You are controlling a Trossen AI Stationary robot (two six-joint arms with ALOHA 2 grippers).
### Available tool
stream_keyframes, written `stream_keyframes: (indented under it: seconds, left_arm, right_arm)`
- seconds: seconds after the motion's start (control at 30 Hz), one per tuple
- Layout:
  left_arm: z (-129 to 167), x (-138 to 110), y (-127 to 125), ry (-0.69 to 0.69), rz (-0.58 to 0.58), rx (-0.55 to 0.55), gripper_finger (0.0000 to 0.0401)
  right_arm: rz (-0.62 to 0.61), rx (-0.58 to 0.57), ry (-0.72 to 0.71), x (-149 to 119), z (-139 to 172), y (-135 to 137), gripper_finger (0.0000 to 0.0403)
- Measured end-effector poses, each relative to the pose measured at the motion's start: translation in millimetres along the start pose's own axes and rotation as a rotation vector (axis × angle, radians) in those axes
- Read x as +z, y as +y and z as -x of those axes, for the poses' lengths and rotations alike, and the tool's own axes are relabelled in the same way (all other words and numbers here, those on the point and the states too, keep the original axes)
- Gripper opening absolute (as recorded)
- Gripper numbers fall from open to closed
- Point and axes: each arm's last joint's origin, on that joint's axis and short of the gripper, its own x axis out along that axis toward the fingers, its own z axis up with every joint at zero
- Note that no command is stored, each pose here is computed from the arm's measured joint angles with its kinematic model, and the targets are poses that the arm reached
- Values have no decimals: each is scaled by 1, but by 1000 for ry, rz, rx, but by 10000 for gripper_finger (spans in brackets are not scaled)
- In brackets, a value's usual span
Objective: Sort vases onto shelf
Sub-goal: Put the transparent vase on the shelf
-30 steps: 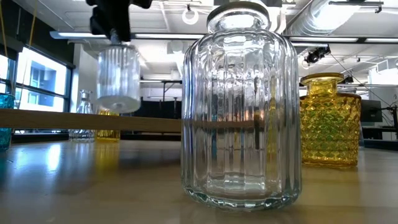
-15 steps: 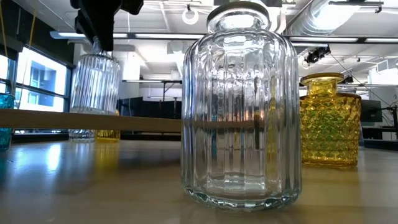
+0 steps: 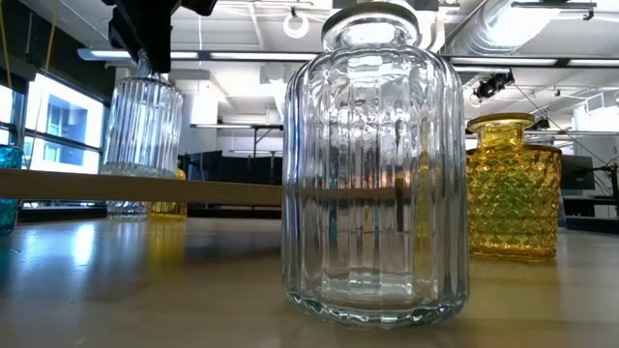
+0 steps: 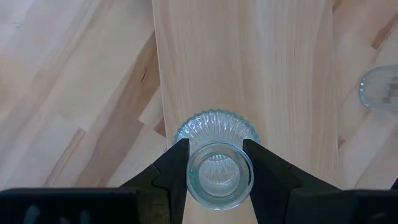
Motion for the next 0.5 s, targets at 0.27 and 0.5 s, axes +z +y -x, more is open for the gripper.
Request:
stream_keyframes:
  seconds: [0.27, 0.5]
  left_arm:
    - [0, 0, 0, -26, -3, 21, 124]
    - [0, 0, 0, -26, -3, 21, 129]
  right_arm:
    - [0, 8, -1, 0, 0, 0, 0]
    - [0, 10, -1, 0, 0, 0, 0]
